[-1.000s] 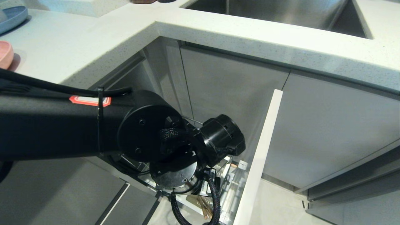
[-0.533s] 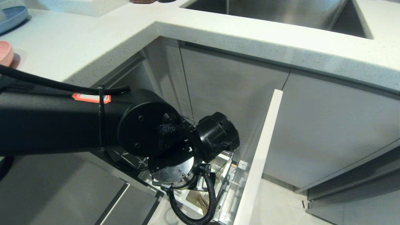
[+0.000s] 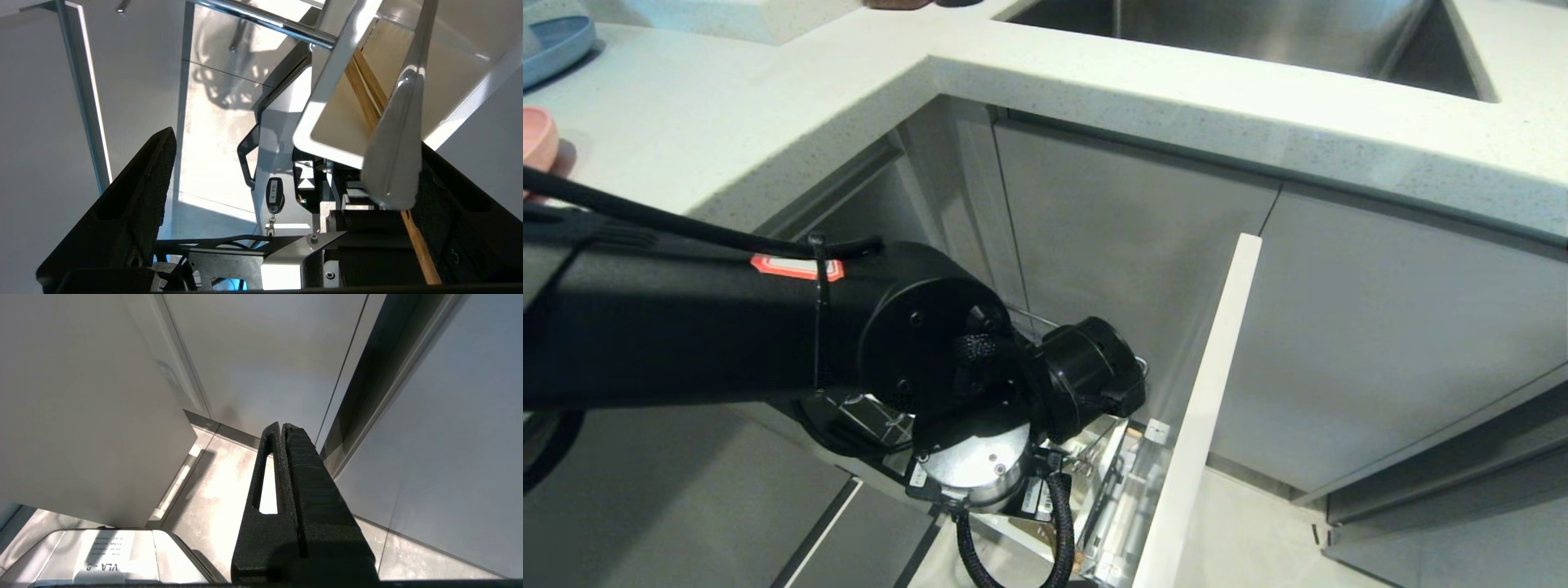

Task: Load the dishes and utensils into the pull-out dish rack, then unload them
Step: Take the fork out of the cupboard

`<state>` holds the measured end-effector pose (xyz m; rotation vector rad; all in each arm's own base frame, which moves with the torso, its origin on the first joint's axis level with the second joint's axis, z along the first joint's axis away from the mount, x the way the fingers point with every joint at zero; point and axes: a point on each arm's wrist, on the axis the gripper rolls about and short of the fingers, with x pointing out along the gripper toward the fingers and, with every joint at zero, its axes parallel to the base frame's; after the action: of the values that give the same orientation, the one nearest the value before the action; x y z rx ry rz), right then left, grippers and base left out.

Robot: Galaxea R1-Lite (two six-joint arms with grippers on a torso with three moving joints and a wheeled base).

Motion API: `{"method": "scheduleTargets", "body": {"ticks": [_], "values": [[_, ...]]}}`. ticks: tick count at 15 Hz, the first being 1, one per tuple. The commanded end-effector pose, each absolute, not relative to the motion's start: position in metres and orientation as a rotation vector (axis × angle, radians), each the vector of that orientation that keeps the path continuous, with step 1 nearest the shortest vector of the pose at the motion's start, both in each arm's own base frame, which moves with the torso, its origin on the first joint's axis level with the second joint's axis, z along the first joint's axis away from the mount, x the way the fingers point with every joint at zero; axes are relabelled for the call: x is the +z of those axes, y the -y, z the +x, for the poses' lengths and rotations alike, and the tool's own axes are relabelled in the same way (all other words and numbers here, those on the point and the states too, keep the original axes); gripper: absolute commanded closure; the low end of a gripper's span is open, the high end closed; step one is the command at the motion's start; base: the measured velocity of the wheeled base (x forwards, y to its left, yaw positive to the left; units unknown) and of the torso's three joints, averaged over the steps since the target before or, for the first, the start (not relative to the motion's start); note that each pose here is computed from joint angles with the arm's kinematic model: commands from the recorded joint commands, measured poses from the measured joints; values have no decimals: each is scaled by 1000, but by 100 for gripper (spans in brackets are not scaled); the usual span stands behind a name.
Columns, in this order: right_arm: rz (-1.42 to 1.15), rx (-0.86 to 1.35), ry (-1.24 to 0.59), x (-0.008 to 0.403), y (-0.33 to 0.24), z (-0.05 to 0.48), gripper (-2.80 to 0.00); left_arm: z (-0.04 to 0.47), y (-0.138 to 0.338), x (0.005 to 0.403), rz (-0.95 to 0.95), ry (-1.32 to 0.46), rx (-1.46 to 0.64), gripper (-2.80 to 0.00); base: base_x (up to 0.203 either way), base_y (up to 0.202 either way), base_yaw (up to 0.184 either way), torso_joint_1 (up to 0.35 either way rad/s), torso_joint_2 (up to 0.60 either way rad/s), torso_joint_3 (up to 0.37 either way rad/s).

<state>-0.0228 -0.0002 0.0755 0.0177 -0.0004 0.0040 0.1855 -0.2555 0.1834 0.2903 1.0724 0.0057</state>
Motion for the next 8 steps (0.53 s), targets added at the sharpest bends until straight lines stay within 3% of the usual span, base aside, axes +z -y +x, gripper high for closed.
{"method": "scheduleTargets", "body": {"ticks": [1, 8], "values": [[17, 5, -1, 75, 0, -23, 0, 187, 259, 179, 296, -1080, 11, -280, 0, 0, 0, 0, 0, 0], [18, 5, -1, 75, 0, -23, 0, 192, 272, 177, 187, -1160, -105, -280, 0, 0, 0, 0, 0, 0]]}}
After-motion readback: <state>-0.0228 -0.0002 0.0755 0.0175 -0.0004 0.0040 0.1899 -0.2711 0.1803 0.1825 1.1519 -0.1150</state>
